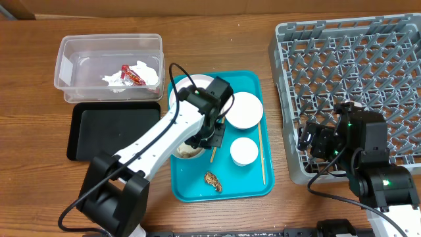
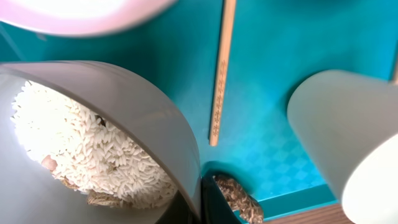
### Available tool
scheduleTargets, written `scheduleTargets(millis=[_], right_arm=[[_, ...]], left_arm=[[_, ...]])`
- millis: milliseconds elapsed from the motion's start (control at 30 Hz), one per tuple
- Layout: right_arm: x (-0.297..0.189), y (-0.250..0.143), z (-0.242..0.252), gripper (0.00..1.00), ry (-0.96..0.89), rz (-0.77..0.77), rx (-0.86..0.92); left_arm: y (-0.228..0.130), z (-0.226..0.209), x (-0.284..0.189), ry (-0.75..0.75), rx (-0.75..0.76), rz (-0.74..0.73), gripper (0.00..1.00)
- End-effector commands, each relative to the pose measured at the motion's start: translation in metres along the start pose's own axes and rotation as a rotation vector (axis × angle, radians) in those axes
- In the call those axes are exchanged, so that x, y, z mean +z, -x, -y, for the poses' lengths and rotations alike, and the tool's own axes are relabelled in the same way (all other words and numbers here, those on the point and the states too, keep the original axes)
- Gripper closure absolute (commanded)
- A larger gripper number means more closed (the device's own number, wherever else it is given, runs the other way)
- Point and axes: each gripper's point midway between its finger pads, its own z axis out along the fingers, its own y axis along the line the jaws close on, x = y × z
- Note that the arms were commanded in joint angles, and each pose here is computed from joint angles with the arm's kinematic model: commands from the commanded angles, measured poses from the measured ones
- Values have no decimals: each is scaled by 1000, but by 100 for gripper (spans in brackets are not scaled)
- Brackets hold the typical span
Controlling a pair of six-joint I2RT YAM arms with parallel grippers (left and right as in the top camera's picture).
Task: Sort waste into correct bins and load items into the dishwasher
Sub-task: 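Grasp the rice-filled bowl rim with the left gripper, then tip the bowl over the black tray to pour out the rice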
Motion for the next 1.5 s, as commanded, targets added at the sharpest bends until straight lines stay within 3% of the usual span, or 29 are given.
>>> scheduleTargets(millis=[0,333,733,1067,1300,1467], right_arm=[[-9,10,-3,0,8,37,-1],[-9,10,-3,0,8,37,-1],[-9,11,-3,0,8,38,-1],[-9,11,-3,0,8,38,-1],[-9,10,-3,0,8,37,-1],[-9,10,-3,0,8,37,-1]], left_arm=[[18,-16,-38,-8,-63,112,96],[29,-94,-84,-93,-261,220,96],[40,-140,-66,-459,-275,313,96],[36,-169,-70,-880,-250,569,96],[26,-181,-80,-1115,-186,756,96],[22,-194,-81,-1238,-241,832,96]])
